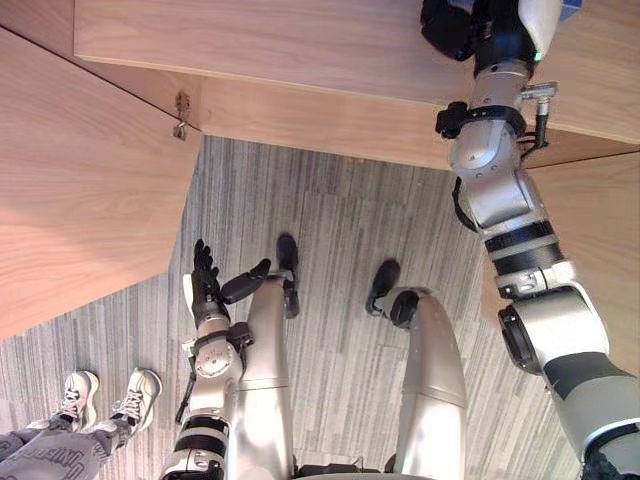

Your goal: Walk over to the cabinet, pick up the folder, carry it to the office cabinet, place the folder inside the office cabinet, then close the office cabinet door

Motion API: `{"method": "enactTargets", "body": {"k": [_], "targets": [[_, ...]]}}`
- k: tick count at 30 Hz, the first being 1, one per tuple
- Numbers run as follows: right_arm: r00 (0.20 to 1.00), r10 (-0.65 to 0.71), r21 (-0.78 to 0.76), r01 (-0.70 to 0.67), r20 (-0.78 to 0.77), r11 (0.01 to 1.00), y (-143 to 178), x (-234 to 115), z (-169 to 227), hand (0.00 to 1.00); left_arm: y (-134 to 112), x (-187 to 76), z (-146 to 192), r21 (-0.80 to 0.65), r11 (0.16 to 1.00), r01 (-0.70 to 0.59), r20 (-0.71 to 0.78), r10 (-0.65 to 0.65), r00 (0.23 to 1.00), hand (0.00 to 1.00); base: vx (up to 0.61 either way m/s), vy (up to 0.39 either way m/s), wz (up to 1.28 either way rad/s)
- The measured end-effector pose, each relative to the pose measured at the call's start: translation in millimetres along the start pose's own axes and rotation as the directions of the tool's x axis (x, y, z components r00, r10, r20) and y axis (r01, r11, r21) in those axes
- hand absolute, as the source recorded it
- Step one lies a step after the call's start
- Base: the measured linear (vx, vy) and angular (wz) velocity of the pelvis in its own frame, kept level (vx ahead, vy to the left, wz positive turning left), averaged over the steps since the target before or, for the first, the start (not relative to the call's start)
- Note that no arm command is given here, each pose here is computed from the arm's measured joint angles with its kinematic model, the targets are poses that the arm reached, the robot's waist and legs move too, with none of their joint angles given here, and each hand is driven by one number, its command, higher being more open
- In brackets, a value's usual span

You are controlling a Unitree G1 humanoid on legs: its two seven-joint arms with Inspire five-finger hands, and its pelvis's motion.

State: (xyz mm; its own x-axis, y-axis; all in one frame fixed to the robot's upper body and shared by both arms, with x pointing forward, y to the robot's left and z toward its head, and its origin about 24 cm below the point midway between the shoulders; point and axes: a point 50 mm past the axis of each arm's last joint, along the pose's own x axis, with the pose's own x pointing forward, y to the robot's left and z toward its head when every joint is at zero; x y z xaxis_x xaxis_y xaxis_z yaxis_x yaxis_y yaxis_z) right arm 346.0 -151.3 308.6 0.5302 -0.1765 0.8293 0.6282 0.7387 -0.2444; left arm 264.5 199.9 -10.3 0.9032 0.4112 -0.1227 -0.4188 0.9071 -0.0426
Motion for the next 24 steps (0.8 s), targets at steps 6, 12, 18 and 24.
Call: {"method": "enactTargets", "body": {"k": [6, 12, 18, 24], "targets": [[0.986, 0.147, 0.174, -0.133, -0.073, 0.976, 2, -113, -10, 0.0, 18, -21, -44, 0.113, 0.993, -0.017, -0.184, 0.038, 0.982, 1.0, 0.04, 0.023, -0.12], [0.738, 0.526, 0.305, -0.431, -0.422, 0.849, 23, -252, -55, 0.0, 39, -52, -87, 0.203, 0.979, 0.01, -0.366, 0.067, 0.928, 1.0, 0.17, 0.056, -0.35], [0.321, 0.503, 0.307, -0.502, -0.803, 0.809, -8, -362, -121, 1.0, 49, -74, -113, 0.251, 0.965, 0.075, -0.492, 0.061, 0.869, 1.0, 0.18, 0.063, -0.26], [-0.005, 0.272, 0.252, -0.393, -0.962, 0.884, -61, -433, -148, 1.0, 72, -89, -125, 0.303, 0.949, 0.085, -0.552, 0.103, 0.827, 1.0, 0.08, 0.039, -0.4]]}}
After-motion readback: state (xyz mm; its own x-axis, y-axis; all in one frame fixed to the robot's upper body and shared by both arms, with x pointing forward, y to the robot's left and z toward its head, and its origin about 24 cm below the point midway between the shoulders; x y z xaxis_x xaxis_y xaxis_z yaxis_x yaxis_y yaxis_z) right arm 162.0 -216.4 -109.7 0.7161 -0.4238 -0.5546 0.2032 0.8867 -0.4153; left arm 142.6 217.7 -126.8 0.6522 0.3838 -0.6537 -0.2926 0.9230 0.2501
